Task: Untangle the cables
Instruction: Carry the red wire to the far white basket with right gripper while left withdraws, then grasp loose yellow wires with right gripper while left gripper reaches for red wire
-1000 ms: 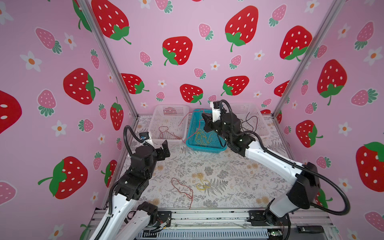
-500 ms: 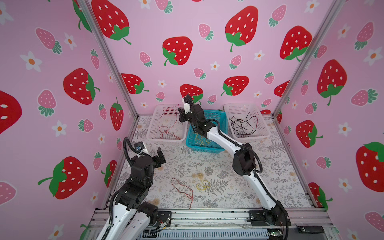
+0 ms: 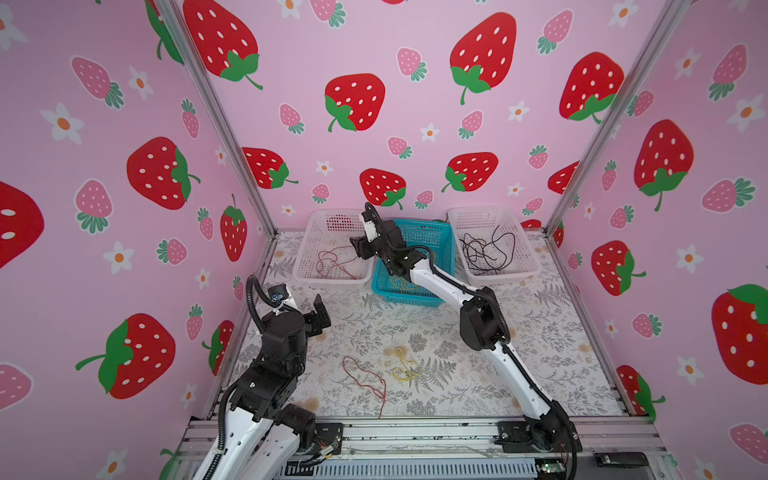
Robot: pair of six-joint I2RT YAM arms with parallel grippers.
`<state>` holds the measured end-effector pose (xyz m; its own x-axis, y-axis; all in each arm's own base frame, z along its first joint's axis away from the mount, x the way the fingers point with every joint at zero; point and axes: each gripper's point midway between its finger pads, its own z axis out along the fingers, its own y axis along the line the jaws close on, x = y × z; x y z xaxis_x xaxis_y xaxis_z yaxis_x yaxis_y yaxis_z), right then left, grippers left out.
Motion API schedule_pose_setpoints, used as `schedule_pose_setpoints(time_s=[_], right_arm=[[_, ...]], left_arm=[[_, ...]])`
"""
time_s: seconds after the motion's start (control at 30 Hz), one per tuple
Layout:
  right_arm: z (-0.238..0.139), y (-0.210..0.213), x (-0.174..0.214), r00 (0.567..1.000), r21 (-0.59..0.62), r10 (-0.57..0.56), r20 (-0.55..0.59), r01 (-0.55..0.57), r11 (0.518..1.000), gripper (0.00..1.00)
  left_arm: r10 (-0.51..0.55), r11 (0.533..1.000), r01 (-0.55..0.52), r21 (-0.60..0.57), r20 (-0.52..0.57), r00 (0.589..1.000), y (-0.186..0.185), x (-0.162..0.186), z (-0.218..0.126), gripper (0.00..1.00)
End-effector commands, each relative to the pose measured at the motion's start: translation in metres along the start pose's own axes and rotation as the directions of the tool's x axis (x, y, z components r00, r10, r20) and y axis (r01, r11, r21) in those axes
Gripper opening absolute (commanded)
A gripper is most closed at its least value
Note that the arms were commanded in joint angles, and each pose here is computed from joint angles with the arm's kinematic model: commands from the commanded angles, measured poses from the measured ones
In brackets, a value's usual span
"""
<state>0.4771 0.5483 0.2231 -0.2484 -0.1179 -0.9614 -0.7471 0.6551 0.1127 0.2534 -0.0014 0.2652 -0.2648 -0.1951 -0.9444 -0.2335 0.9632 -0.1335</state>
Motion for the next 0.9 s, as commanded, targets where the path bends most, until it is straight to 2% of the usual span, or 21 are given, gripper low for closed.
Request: schedule_pose_setpoints(time_s=[0.0, 0.2, 0.3, 0.43, 0.5, 0.63, 0.73, 0.87], right_arm=[[-0.052, 0.016, -0.06, 0.996, -0.031, -0.059, 0.061, 0.061, 0.998, 0.65], [-0.147, 0.079, -0.02, 0.988, -0.216, -0.156, -0.01, 0.15, 0.965, 0.67], [-0.199, 0.101, 0.018, 0.987, -0.285, -0.149, -0.064, 0.125, 0.95, 0.68], [-0.248, 0.102, 0.077, 0.981, -0.261, -0.099, -0.168, 0.052, 0.964, 0.69], [-0.267, 0.096, 0.11, 0.967, -0.209, -0.098, -0.234, 0.048, 0.977, 0.69], [-0.3, 0.088, 0.173, 0.933, -0.172, -0.085, -0.35, 0.026, 0.985, 0.68], [-0.316, 0.091, 0.208, 0.908, -0.179, -0.073, -0.413, -0.003, 0.984, 0.68], [-0.324, 0.101, 0.24, 0.88, -0.199, -0.091, -0.466, -0.004, 0.98, 0.67]], left_arm=[[-0.001, 1.0, 0.001, -0.031, 0.008, 1.0, 0.006, -0.001, 0.0, 0.99], [0.007, 1.0, -0.007, -0.027, -0.004, 1.0, 0.005, 0.001, 0.0, 0.99], [0.002, 1.0, -0.002, -0.025, -0.026, 1.0, 0.005, 0.004, 0.0, 0.99], [-0.045, 0.999, 0.049, 0.022, -0.154, 0.987, -0.008, 0.022, 0.001, 0.99], [-0.079, 0.996, 0.089, 0.026, -0.26, 0.962, -0.014, 0.04, 0.003, 0.99], [-0.15, 0.986, 0.169, -0.001, -0.464, 0.873, -0.025, 0.087, 0.005, 0.99], [-0.193, 0.977, 0.21, -0.029, -0.527, 0.828, -0.026, 0.109, 0.005, 0.99], [-0.23, 0.969, 0.243, -0.052, -0.556, 0.798, -0.026, 0.125, 0.006, 0.99]])
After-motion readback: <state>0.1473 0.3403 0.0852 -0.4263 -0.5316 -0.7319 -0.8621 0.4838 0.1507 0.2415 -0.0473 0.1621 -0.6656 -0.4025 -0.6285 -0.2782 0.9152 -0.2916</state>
